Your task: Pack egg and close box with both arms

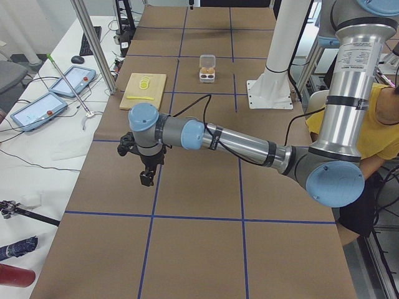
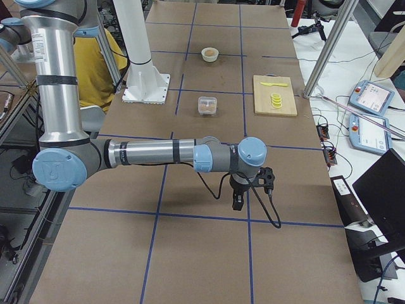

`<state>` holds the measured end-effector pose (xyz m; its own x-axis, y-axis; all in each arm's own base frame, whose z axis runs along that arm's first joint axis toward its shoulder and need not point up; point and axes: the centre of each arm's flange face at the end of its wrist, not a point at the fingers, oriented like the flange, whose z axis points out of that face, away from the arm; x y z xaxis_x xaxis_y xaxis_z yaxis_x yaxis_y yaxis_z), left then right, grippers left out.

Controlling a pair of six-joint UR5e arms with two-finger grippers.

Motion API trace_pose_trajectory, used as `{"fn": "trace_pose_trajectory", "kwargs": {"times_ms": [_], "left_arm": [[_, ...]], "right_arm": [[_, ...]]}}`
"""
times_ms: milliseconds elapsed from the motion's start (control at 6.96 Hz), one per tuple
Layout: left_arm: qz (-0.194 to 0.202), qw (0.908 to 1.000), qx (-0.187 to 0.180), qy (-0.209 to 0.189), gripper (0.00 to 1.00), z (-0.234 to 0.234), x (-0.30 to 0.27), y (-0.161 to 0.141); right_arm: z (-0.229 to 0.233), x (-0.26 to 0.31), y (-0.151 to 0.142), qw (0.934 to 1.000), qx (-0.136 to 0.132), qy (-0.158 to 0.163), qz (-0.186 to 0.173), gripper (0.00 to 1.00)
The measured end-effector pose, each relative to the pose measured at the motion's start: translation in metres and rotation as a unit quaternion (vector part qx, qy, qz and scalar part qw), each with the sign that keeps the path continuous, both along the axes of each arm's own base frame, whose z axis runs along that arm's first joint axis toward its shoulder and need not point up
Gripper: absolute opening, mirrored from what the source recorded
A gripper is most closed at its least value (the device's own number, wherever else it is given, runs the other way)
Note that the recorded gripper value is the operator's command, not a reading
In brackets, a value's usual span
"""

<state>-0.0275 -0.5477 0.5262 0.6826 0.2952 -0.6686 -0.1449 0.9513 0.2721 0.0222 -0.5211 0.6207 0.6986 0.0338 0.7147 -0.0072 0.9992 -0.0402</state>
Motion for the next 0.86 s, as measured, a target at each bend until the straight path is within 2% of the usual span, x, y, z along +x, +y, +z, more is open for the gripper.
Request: {"fn": "trace_pose_trajectory", "kwargs": {"times_ms": [144, 431, 718, 862], "left_arm": [[0.001, 0.9998, 0.017, 0.002, 1.0, -0.005, 0.002, 0.0], [0.003, 0.9997, 0.026, 0.006, 1.0, -0.01, 0.014, -0.001], [0.035, 0.9987, 0.035, 0.014, 1.0, -0.036, 0.071, 0.002], [0.04, 0.9985, 0.031, 0.023, 1.0, -0.063, 0.108, 0.011]], "right_arm": [[-0.004, -0.001, 0.0, 0.9999, 0.003, -0.011, 0.0, 1.0], [-0.012, -0.004, -0.001, 0.9994, 0.024, -0.026, -0.003, 1.0], [-0.013, -0.012, 0.0, 0.9981, 0.052, -0.031, -0.01, 1.0], [-0.013, -0.014, 0.0, 0.9977, 0.058, -0.032, -0.013, 1.0]]}}
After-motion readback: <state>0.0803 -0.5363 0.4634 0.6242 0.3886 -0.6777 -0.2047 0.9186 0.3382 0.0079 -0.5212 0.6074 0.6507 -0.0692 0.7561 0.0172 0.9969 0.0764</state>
